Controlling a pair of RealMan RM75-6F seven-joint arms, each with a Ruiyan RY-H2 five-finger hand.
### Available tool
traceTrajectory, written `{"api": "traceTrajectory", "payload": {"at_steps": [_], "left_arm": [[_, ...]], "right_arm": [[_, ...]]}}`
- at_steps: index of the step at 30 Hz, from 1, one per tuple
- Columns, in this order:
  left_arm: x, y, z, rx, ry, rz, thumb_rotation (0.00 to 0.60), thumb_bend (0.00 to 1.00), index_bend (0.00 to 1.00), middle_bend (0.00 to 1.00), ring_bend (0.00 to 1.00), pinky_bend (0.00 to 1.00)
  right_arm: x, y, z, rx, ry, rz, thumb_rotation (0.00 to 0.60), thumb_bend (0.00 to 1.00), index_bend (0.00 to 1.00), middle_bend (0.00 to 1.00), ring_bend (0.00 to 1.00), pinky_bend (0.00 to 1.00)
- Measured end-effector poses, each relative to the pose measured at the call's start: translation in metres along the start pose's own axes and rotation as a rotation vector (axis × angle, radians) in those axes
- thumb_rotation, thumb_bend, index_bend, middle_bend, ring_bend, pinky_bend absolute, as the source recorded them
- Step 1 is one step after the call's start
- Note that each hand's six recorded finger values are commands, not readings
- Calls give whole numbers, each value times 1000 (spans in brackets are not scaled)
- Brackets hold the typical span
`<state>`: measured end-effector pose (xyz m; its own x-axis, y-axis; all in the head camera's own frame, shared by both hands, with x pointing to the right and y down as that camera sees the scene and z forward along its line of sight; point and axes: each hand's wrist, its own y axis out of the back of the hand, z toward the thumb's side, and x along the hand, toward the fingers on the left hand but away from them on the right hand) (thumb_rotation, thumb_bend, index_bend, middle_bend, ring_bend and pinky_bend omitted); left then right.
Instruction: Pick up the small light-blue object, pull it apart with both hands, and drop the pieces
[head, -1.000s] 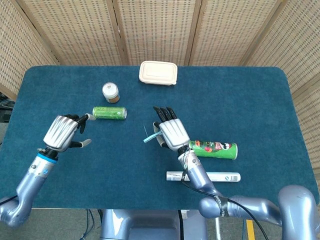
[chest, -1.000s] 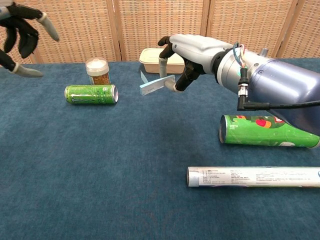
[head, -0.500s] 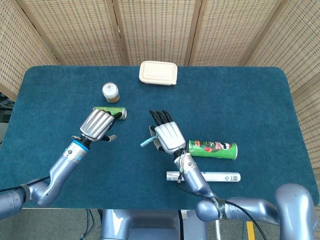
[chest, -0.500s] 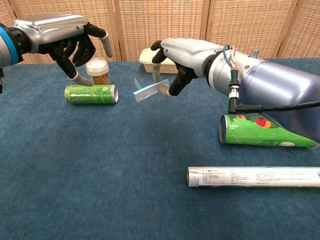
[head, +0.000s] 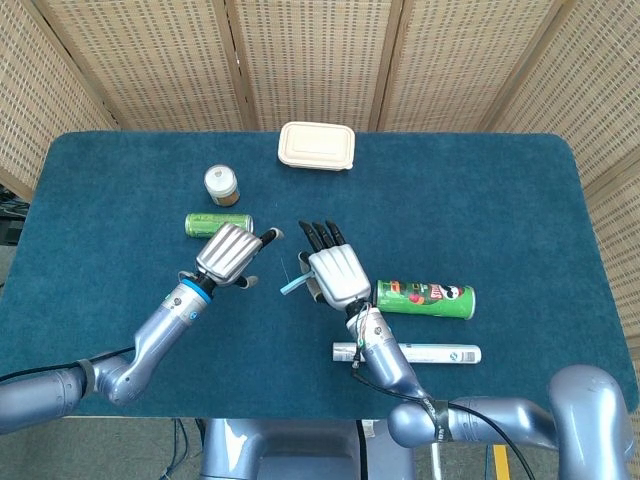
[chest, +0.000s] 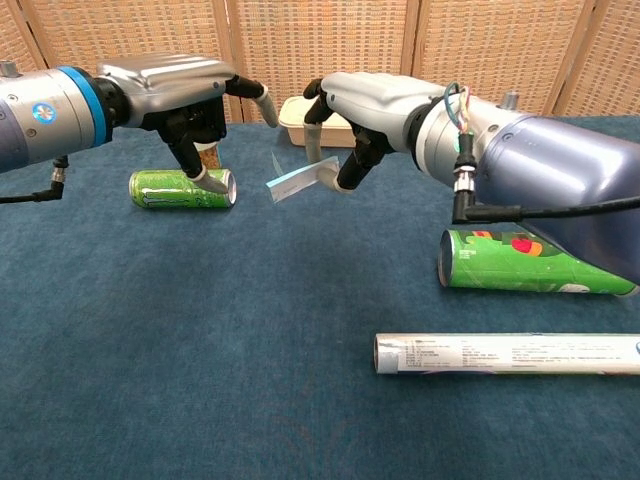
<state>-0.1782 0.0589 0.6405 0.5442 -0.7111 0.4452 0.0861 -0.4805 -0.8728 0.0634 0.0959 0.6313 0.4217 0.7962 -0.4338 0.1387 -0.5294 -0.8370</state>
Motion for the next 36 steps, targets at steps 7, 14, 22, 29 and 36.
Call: {"api": "traceTrajectory", "payload": {"at_steps": [7,14,22,29,36], "left_arm": [[9,-6,14,-63,-18,-12,600,221,329,976,846,874],[14,-6,30,-109,-58,-10,600,309,416,976,846,875],[16,1,39,-114,-77,15,600,341,442,977,846,874],[17,4,42,-105,-75,39,600,351,481,977,846,874],[18,1,38,-93,-59,36,600,357,490,978,846,874]], "right_arm": [[3,2,-1,6,-1,-1,600,641,678,44,0,0],[4,5,-4,19,-6,-4,600,646,678,44,0,0],[5,8,-9,31,-12,-6,600,646,678,44,0,0],[6,8,-12,35,-16,-7,600,652,678,44,0,0],[6,9,-14,34,-17,-7,600,672,678,44,0,0]]}}
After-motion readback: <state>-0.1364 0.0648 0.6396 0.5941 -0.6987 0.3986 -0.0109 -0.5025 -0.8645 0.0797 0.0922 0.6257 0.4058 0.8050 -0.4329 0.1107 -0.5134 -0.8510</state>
